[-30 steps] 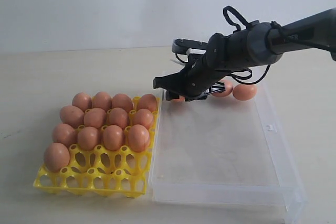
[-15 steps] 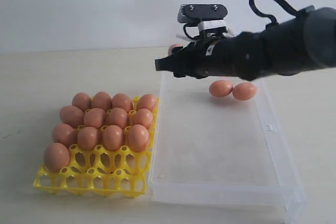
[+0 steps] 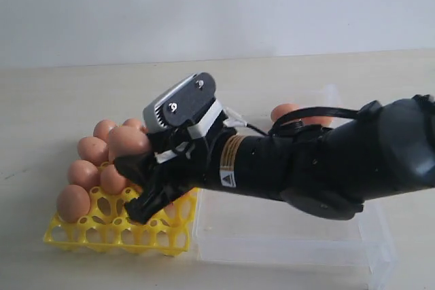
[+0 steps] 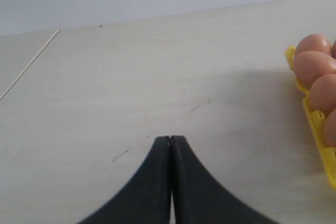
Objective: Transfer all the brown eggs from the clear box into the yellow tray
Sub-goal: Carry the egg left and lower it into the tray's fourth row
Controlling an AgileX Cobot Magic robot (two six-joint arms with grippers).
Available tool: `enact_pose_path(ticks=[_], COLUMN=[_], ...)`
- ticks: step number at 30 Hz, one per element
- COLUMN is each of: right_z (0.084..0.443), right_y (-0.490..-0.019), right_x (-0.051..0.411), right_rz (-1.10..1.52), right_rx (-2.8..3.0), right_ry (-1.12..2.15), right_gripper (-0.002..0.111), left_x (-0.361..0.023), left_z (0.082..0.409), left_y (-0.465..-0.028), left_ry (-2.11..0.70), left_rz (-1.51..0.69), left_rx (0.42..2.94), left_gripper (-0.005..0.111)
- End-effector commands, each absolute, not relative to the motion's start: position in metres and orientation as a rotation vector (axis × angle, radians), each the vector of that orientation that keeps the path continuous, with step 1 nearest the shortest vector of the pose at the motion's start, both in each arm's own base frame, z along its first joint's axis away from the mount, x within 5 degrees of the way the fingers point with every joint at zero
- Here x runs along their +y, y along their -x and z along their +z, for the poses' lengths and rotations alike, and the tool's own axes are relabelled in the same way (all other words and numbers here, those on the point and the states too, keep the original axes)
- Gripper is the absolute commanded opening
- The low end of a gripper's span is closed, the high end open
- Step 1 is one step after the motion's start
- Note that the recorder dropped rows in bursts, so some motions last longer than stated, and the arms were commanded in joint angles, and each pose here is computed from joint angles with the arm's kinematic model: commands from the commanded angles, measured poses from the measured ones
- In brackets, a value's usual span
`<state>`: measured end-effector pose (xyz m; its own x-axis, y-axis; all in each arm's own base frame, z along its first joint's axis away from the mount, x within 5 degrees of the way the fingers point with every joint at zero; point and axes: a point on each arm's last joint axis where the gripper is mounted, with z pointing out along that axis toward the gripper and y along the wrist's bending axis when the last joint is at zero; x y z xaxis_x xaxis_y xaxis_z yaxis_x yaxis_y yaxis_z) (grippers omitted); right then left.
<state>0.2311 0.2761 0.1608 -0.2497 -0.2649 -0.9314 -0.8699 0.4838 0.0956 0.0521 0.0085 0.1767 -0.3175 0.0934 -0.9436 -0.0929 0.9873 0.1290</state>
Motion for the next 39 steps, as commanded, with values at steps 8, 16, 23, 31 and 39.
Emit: enact_pose_path(ticks=[8, 16, 23, 31, 39], right_z=[0.126, 0.116, 0.112, 0.109, 0.113], right_y=[-0.221, -0.236, -0.237, -0.237, -0.237], right_x=[0.312, 0.330, 0.328, 0.327, 0.326], right_rz=[1.003, 1.016, 1.008, 1.031, 1.030], right_rx=[1.825, 1.891, 1.976, 2.053, 2.048], right_ry=[0.947, 0.925, 0.873, 0.796, 0.798], right_gripper=[0.000, 0.000, 0.002, 0.046, 0.058], left_x=[0.008, 0.008, 0.008, 0.008, 0.008], left_z=[0.179, 0.179, 0.179, 0.179, 0.179], left_y=[-0.052, -0.052, -0.052, -0.052, -0.052], left_ry=[0.002, 0.002, 0.002, 0.002, 0.002], left_rz=[0.177, 0.177, 0.177, 0.177, 0.177], left_rx=[1.866, 1.866, 1.866, 1.866, 1.866], left_gripper=[0.000, 0.000, 0.000, 0.000, 0.000])
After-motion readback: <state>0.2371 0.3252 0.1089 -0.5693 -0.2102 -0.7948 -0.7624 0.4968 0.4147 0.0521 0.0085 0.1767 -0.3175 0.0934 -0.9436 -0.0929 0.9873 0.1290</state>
